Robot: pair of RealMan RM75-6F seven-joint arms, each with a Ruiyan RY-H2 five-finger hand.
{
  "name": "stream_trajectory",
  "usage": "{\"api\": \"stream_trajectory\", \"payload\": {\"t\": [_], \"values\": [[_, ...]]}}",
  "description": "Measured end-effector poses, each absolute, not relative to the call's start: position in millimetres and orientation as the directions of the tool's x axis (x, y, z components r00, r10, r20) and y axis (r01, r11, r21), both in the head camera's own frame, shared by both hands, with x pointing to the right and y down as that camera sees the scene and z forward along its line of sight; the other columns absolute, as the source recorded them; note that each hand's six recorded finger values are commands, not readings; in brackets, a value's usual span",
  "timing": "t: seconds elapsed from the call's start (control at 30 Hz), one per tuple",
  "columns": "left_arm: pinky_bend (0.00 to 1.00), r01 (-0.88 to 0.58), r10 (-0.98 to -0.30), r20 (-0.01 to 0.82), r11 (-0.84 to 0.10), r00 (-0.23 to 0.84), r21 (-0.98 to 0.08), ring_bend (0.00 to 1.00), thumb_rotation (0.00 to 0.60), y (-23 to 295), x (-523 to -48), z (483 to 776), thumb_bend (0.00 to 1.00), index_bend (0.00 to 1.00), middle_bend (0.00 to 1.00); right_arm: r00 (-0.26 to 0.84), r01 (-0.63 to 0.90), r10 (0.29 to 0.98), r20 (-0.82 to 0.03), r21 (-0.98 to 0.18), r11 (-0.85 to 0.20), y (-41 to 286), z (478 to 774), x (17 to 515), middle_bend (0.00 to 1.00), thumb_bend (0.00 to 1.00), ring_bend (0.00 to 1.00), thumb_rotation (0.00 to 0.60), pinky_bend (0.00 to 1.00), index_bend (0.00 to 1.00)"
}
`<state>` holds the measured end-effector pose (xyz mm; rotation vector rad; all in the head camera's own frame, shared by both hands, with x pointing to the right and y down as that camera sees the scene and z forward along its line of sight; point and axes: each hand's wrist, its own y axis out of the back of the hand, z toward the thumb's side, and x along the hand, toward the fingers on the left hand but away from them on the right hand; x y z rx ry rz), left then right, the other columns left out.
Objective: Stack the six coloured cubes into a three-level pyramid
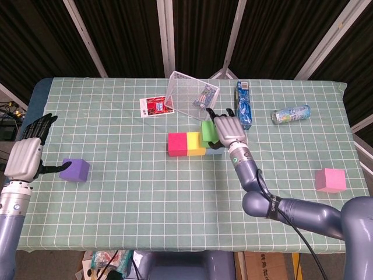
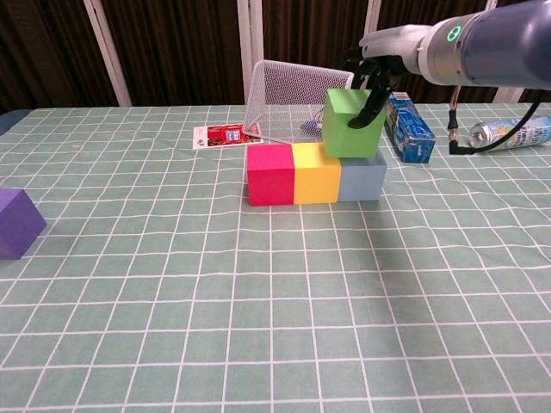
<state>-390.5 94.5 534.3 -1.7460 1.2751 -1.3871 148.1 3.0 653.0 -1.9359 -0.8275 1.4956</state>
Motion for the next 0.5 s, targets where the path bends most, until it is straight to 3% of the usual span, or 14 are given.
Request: {"api": "stream_trajectory", "payload": {"t": [0.5], "values": [[0.0, -0.335, -0.914, 0.406, -0.385, 0.008, -0.86, 0.0, 0.6, 93.9, -391.8, 533.3, 0.09, 0.0, 0.0, 0.195, 0.131, 0.739, -0.645, -0.73, -0.671, 6.7, 659.4, 140.0, 0.4, 0.3, 0.26, 0.6, 0.0, 0.0]]}}
